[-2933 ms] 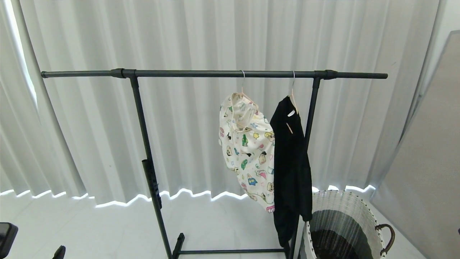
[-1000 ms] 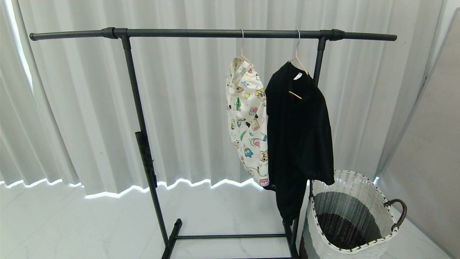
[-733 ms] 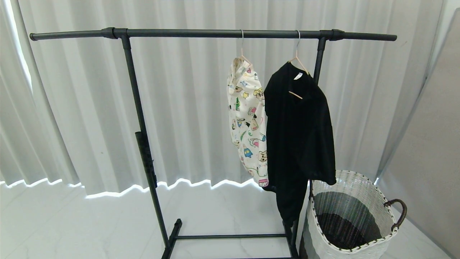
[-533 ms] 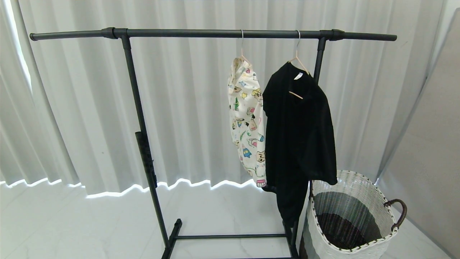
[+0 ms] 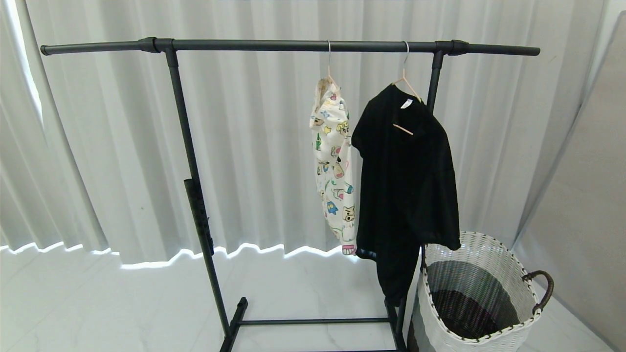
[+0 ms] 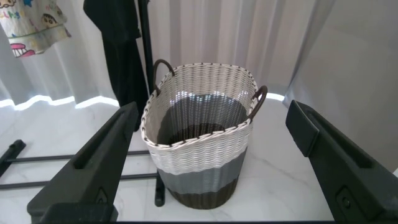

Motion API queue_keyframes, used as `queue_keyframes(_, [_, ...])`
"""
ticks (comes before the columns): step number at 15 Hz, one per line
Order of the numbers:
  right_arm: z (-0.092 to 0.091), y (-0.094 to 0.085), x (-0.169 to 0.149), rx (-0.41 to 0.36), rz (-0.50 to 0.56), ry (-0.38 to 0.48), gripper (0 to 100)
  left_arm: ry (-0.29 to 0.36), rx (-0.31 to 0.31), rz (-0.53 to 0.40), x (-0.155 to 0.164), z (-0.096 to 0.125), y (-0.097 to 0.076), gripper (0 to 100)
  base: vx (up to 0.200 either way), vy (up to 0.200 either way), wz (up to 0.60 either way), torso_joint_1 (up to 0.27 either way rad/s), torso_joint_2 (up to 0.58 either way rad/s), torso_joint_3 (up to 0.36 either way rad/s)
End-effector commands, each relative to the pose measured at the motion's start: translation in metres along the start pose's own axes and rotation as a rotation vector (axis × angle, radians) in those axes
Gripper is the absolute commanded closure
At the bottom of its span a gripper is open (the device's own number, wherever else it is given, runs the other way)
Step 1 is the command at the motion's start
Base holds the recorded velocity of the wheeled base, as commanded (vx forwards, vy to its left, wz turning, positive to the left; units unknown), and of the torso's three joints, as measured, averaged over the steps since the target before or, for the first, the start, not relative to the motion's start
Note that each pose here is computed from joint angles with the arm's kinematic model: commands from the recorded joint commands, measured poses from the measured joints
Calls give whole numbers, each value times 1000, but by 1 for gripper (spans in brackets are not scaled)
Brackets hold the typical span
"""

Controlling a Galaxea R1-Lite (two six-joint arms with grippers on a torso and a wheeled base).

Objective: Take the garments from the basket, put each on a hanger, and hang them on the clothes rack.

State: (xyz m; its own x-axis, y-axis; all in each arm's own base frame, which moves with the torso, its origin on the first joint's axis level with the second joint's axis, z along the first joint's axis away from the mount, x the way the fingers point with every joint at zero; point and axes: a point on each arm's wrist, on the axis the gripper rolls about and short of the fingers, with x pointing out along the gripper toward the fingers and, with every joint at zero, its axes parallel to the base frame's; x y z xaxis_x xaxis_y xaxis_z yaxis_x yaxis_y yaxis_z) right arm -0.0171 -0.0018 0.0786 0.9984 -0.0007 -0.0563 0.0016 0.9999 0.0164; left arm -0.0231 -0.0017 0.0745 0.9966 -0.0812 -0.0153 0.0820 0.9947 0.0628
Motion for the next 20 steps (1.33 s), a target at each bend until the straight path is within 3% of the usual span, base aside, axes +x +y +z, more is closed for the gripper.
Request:
queue_keyframes(1, [0, 0, 0, -1, 1, 2, 0, 0, 0, 0, 0, 0, 0, 0, 0, 0, 0, 0, 0, 0])
queue_keyframes(20, [0, 0, 0, -1, 1, 2, 0, 0, 0, 0, 0, 0, 0, 0, 0, 0, 0, 0, 0, 0])
